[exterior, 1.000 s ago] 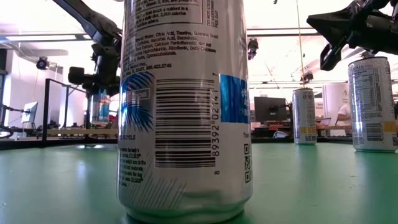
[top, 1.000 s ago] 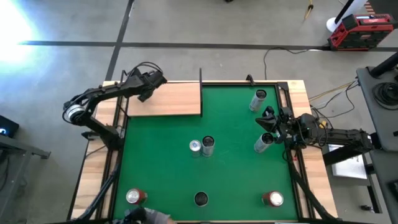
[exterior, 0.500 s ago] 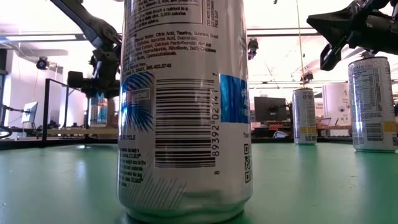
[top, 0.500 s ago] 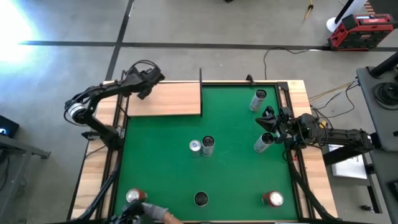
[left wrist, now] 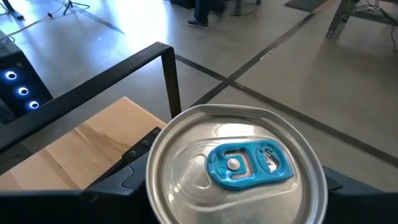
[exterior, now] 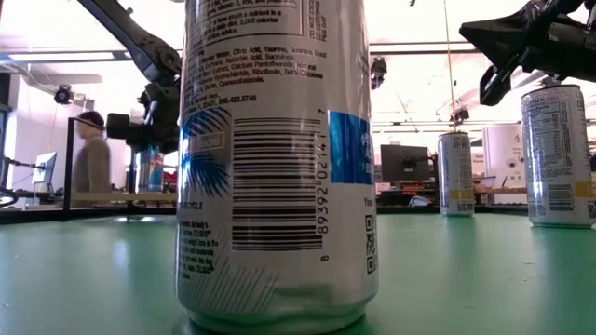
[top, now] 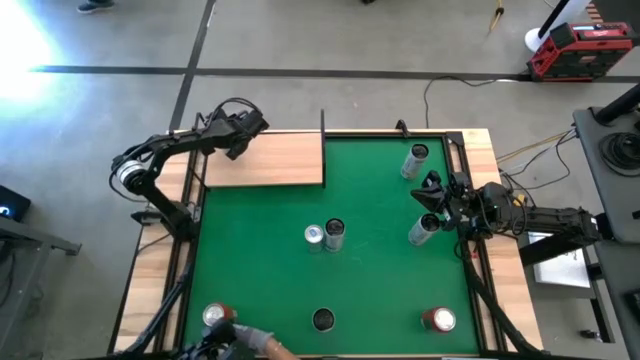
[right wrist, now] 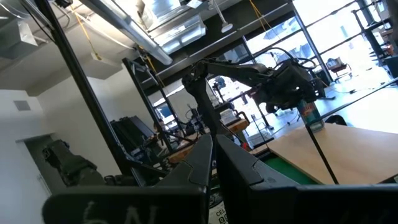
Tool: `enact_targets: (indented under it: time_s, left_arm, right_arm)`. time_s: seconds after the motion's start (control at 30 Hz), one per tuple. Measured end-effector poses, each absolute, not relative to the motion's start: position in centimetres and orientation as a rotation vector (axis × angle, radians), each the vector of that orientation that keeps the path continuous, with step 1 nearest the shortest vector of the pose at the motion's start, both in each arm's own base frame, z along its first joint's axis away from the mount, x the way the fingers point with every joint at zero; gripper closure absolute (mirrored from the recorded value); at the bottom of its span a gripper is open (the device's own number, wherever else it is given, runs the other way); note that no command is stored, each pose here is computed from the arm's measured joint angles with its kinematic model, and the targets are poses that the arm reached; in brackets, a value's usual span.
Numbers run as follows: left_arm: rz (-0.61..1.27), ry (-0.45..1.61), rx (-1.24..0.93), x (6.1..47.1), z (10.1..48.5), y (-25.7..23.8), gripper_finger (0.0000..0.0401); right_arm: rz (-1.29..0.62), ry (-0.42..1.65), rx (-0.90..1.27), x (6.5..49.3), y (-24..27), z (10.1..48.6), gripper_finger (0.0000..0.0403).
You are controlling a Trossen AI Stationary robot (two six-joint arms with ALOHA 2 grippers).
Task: Place canned beverage on shelf
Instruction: Put the left blue soda can on the shelf
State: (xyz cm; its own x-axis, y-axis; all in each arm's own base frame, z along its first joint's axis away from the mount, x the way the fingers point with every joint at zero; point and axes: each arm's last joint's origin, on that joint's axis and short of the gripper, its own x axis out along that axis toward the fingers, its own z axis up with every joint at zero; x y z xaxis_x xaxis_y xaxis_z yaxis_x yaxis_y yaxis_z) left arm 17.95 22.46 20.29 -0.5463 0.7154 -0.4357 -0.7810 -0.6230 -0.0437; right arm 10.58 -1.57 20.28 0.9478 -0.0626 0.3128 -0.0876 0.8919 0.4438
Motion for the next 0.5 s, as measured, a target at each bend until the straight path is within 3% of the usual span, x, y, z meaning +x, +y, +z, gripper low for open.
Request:
enact_targets:
  time_s: [0.5]
  left_arm:
    - [2.168,0.261,-0.558,17.94,20.26,21.95,0.0181]
  right_arm:
    - [0.013,-0.328,0.471,10.58,-1.57,20.29,0.0390]
